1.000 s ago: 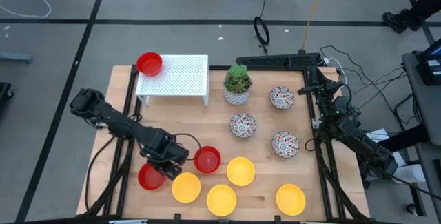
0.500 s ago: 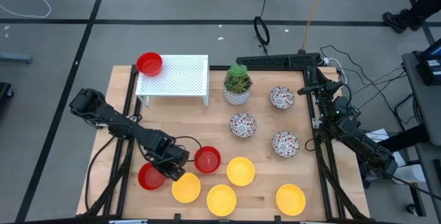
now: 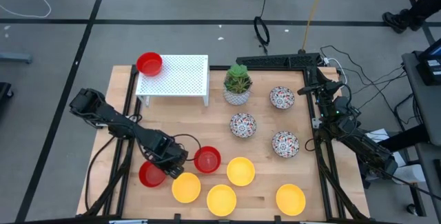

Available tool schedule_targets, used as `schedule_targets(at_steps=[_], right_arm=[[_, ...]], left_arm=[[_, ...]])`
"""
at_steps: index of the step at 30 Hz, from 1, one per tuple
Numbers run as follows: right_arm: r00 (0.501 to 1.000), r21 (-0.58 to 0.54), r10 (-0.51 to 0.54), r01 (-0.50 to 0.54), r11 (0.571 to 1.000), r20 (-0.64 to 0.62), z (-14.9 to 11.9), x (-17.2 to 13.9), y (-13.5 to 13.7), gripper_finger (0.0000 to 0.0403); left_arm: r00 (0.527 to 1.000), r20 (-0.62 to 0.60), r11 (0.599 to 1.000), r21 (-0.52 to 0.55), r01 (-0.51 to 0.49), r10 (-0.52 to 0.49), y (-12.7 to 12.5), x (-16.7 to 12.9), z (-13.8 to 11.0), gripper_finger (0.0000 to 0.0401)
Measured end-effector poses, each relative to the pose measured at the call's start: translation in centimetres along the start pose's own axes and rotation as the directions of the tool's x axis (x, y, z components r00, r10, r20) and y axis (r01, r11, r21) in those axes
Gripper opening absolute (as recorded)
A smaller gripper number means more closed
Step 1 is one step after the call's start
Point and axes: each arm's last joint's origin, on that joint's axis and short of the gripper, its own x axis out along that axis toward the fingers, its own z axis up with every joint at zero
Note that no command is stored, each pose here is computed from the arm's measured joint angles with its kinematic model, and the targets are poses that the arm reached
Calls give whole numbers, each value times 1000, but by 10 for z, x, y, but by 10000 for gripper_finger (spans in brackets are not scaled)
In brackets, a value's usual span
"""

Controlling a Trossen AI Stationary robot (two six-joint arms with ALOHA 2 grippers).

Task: Pick & Place Mini bowls
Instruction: Stack the red bowl on the red bowl on the shelf

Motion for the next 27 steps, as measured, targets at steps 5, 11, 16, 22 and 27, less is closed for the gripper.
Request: schedule_targets(at_steps=[5,11,16,22,27], right_arm=[[1000,0,0,0,1000,0,0,0,0,116],[1000,0,1,-1,1000,0,0,0,0,116],[1000,0,0,0,1000,0,0,0,0,116],[1000,0,1,-1,1000,0,0,0,0,116],[1000,0,0,0,1000,0,0,0,0,116]], left_arm=[[999,37,1000,14,-11,11,0,1,-1,133],[998,62,997,76,-25,20,0,2,-3,73],[998,62,994,106,-26,20,0,1,-3,11],[999,38,989,150,-17,11,-3,0,-4,18],[997,43,966,253,43,-56,-17,-15,-3,6]])
